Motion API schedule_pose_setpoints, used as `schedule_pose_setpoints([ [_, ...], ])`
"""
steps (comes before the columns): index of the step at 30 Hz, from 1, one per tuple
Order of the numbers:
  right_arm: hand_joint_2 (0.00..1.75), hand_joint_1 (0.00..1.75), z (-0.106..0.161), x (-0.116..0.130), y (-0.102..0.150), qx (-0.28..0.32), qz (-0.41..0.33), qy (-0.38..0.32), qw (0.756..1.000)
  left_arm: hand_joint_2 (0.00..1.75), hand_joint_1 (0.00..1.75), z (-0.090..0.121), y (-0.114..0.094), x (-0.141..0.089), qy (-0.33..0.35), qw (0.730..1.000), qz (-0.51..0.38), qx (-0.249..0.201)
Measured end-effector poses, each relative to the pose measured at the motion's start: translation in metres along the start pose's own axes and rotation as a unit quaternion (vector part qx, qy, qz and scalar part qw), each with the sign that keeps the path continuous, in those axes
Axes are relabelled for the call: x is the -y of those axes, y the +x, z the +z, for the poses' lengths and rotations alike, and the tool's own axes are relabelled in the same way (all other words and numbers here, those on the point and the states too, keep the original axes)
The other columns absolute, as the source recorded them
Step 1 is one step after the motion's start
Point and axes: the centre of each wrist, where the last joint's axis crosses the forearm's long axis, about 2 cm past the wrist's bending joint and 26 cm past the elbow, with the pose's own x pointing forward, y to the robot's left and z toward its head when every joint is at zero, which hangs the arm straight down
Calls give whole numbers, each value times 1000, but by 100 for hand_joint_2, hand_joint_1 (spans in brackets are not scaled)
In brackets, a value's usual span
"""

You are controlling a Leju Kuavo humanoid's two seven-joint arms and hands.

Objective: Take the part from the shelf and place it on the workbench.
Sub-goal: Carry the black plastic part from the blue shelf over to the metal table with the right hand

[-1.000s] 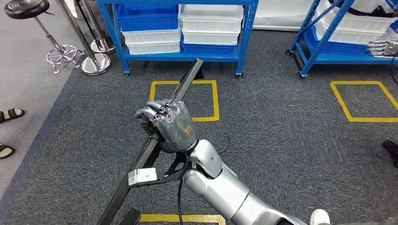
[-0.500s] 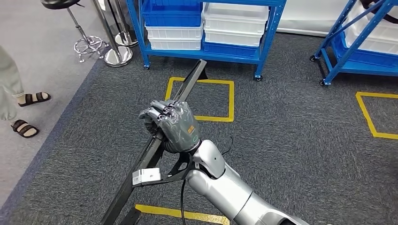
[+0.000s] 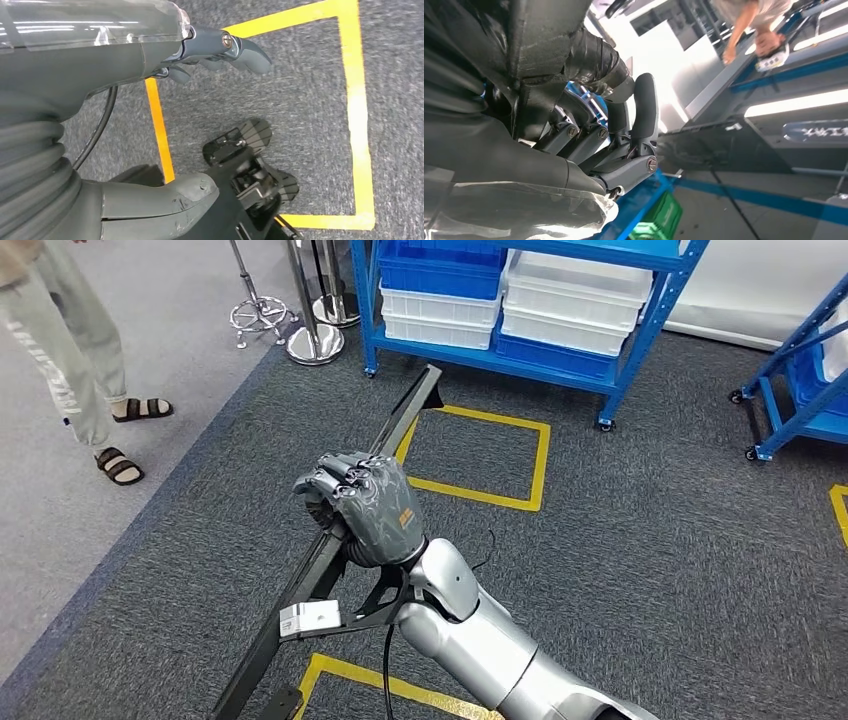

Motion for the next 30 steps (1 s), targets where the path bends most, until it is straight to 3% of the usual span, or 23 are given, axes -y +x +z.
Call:
schedule_pose_setpoints([
  [30, 175, 175, 0, 1, 2, 4, 5, 0, 1000, 175, 0, 0, 0, 1, -1, 1000, 0, 0],
])
